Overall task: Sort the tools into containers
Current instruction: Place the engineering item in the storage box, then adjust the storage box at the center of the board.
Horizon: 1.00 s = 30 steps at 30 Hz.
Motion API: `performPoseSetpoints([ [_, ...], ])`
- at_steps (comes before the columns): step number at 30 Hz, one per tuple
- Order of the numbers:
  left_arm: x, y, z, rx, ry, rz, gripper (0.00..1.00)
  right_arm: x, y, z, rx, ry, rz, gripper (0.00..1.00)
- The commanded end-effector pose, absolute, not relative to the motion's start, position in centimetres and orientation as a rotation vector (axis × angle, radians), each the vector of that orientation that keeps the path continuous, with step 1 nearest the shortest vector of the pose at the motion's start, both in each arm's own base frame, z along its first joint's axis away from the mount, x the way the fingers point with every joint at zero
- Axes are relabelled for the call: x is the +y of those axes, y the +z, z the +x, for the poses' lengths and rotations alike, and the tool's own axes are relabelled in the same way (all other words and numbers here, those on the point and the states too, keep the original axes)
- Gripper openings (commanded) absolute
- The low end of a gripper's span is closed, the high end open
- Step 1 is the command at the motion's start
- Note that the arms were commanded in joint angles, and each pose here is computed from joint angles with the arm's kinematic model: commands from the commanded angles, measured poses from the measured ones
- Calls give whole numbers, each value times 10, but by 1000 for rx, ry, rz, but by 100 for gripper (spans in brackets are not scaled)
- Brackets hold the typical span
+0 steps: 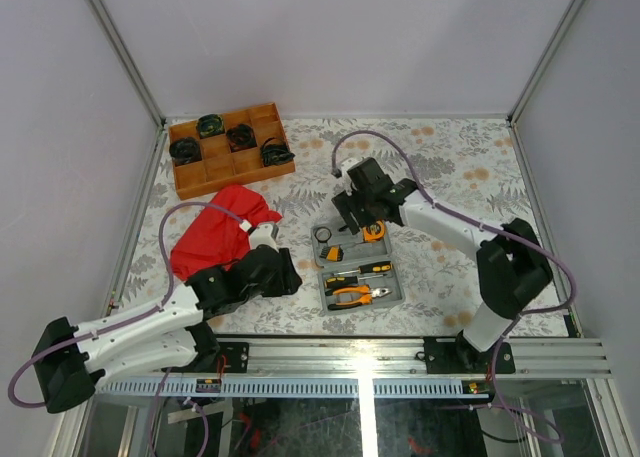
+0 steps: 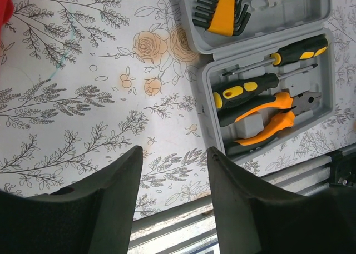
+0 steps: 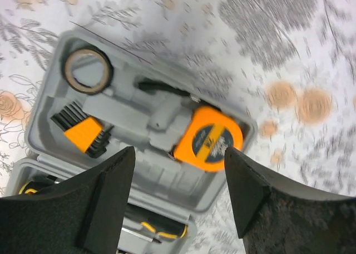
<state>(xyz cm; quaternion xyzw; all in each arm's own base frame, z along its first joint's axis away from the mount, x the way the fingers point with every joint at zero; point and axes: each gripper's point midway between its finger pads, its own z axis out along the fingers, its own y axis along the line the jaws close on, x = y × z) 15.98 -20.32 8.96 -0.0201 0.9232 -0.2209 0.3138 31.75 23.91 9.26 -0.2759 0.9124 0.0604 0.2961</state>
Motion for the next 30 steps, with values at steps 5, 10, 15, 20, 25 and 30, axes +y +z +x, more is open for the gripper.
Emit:
performPoseSetpoints([
  [5,-199,100,162,2396,-604,-73,49,311,93,348,2124,401,-1405,66],
  [10,-190,103,161,2387,-572,-92,49,319,71,358,2120,408,-1559,54],
  [15,-189,102,161,2390,-565,-104,49,317,55,361,2151,411,-1660,53],
  [20,-191,103,162,2392,-566,-104,49,314,40,356,2194,433,-1700,50],
  [25,-192,103,163,2392,-567,-102,49,308,29,356,2233,412,-1705,40],
  [30,-194,103,164,2394,-561,-95,49,304,23,363,2269,363,-1666,24],
])
